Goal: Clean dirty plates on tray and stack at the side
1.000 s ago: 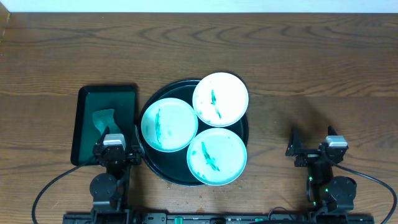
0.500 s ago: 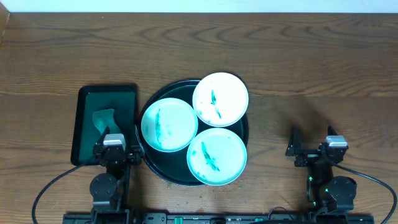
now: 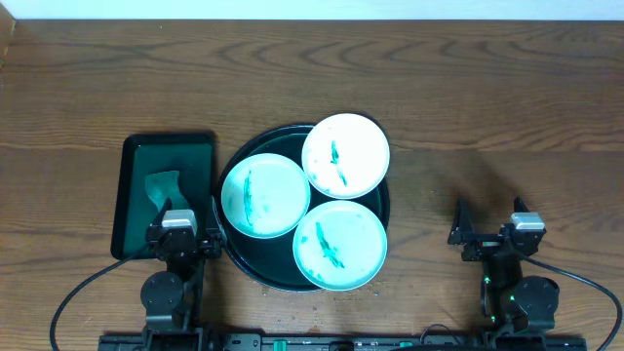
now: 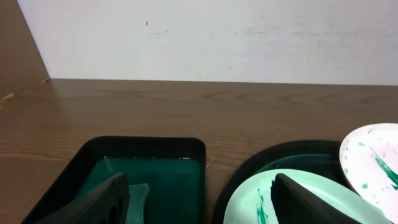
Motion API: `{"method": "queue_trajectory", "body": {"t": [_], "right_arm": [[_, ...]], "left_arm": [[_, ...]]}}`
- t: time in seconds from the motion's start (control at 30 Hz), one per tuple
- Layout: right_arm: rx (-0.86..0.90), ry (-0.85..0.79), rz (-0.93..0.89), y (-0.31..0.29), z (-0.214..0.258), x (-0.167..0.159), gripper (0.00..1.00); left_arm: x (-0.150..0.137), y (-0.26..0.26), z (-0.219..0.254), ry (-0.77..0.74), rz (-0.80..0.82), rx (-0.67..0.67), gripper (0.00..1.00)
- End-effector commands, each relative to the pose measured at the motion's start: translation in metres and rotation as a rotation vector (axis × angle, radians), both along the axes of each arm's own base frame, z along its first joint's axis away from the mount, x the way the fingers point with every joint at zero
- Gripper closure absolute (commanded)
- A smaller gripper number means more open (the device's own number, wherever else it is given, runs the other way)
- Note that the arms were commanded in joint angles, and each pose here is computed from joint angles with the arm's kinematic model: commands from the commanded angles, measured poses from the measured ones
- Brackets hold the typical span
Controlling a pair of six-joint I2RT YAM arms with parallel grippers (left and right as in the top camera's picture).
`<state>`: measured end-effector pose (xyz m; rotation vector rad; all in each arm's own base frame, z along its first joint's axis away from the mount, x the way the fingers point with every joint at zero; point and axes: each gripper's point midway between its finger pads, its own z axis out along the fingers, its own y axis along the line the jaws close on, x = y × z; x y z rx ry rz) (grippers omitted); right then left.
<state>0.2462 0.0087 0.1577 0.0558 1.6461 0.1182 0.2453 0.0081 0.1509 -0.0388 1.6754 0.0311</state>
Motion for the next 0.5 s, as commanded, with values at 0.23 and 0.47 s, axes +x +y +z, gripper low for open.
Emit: {"method": "queue_trajectory", "body": {"t": [0.23, 0.47], "right_arm": [[-0.009, -0.002, -0.007, -0.0020, -0.0008, 0.0000, 0.01], [-0.010, -0.002, -0.008, -0.0022, -0.0008, 0.0000, 0.01]], "left_arm": [[-0.0018, 0.0027, -0.0153, 0.055, 0.016, 0.020, 0.26], [-0.0020, 0.0052, -0.0150, 0.054, 0.030, 0.022, 0.26]]}}
